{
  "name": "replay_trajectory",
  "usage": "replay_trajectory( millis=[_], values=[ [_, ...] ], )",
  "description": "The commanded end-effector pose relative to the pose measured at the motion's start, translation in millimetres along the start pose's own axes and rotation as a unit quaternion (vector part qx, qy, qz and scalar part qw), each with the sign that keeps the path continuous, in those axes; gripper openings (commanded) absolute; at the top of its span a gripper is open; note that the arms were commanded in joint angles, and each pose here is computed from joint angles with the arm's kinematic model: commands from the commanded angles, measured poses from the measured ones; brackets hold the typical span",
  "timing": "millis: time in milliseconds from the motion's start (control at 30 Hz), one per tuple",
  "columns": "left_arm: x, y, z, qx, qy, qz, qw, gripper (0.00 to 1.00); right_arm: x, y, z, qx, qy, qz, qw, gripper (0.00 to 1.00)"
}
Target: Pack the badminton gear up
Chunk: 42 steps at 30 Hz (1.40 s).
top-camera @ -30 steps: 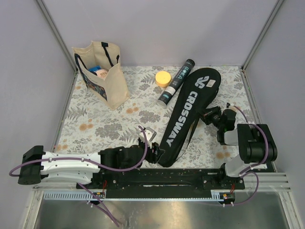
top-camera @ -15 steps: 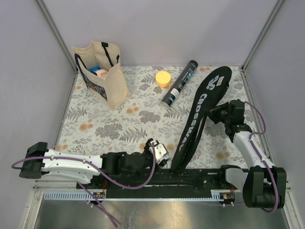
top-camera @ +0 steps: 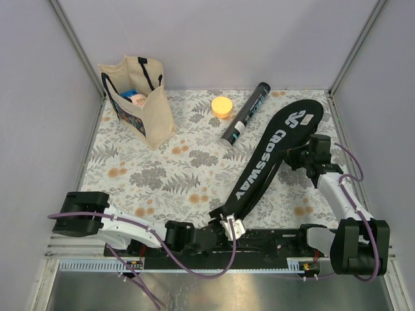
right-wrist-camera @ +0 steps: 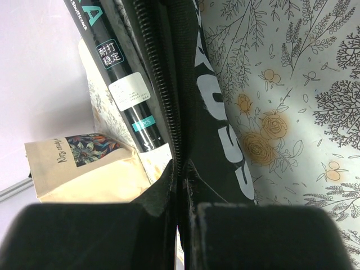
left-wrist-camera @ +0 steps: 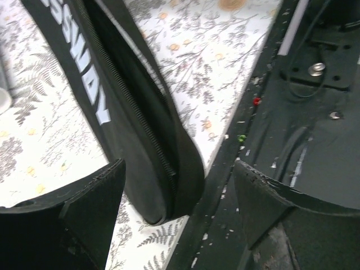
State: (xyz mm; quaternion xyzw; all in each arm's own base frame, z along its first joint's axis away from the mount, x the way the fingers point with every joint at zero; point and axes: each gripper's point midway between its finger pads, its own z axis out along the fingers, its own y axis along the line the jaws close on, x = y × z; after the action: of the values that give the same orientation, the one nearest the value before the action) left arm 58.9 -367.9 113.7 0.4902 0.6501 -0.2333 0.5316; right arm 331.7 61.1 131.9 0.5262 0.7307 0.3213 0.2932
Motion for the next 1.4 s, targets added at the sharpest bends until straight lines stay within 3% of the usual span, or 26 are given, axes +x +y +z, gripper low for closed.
replay_trajectory(
  millis=[0,200,500,800,900,967,1033,1100,1200,1367],
  values=[
    [-6,22,3,-0.067,-0.026,0.004,0.997,0.80,-11,44,-9,-0.055,-0.017,0.010,0.998,0.00],
    [12,23,6,-0.076,-0.011,0.013,0.997,0.80,-11,43,-6,-0.056,-0.015,0.018,0.998,0.00],
    [15,-3,8,-0.029,-0.021,-0.011,0.999,0.81,-11,44,-5,-0.057,-0.015,0.031,0.998,0.00],
    [37,22,24,-0.131,0.001,0.002,0.991,0.75,-7,42,-4,-0.059,-0.005,0.035,0.998,0.00],
    [39,26,25,-0.129,0.003,-0.027,0.991,0.60,-5,41,-4,-0.061,0.000,0.027,0.998,0.00],
    [36,30,23,-0.123,-0.001,-0.045,0.991,0.43,-2,42,-5,-0.065,0.007,0.014,0.998,0.03],
    [30,37,19,-0.119,-0.010,-0.064,0.991,0.19,0,38,-6,-0.063,0.011,-0.007,0.998,0.08],
    [25,43,17,-0.108,-0.015,-0.089,0.990,0.04,0,37,-8,-0.065,0.008,-0.036,0.997,0.16],
    [14,52,12,-0.090,-0.021,-0.151,0.984,0.00,3,32,-12,-0.051,0.020,-0.102,0.993,0.41],
    [5,59,5,-0.072,-0.027,-0.225,0.971,0.00,-4,39,-21,-0.047,0.005,-0.155,0.987,0.45]
  ],
)
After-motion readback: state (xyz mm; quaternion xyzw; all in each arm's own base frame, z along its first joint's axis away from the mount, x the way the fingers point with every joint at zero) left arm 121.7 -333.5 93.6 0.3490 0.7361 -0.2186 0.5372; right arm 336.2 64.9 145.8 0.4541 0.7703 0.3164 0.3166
